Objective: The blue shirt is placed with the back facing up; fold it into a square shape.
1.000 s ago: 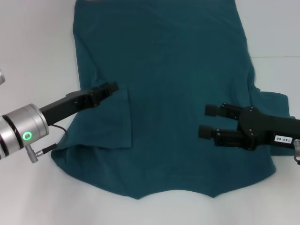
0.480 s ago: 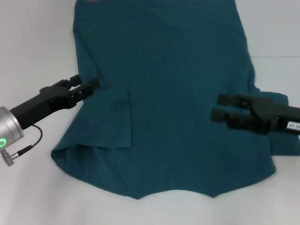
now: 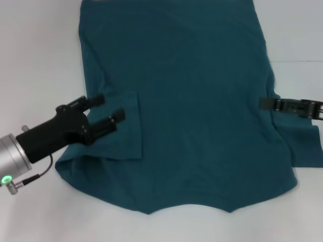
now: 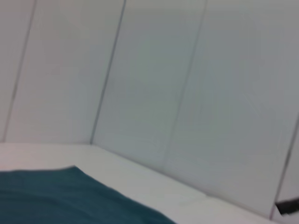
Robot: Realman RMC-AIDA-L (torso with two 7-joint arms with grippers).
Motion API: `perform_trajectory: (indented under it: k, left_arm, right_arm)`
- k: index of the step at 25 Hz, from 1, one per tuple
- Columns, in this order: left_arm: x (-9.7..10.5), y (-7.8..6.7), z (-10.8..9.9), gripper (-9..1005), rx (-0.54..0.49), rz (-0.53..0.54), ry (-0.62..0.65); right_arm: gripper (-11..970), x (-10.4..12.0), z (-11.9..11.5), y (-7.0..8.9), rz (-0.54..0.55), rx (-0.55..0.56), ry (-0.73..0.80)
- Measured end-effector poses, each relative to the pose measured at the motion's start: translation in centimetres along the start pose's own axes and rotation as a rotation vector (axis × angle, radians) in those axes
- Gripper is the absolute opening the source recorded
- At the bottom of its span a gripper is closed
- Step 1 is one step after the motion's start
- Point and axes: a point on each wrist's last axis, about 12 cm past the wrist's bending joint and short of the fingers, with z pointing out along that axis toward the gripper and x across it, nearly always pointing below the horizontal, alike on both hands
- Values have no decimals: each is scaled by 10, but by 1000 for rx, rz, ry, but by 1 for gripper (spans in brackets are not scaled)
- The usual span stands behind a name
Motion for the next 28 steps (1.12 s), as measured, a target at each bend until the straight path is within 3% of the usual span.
perform_trajectory:
  k: [11,19,28]
  left_arm:
    - [18,-17,13,769,133,123,129]
    - [20,-22,19,769,188,149,169]
    - [20,-21,23,770,212,182,212]
  right_arm:
    - [910,0,-41,-31,177,273,30]
    - [910,6,-52,-47,243,438,58]
    - [910,13,-60,-57,293,534,9]
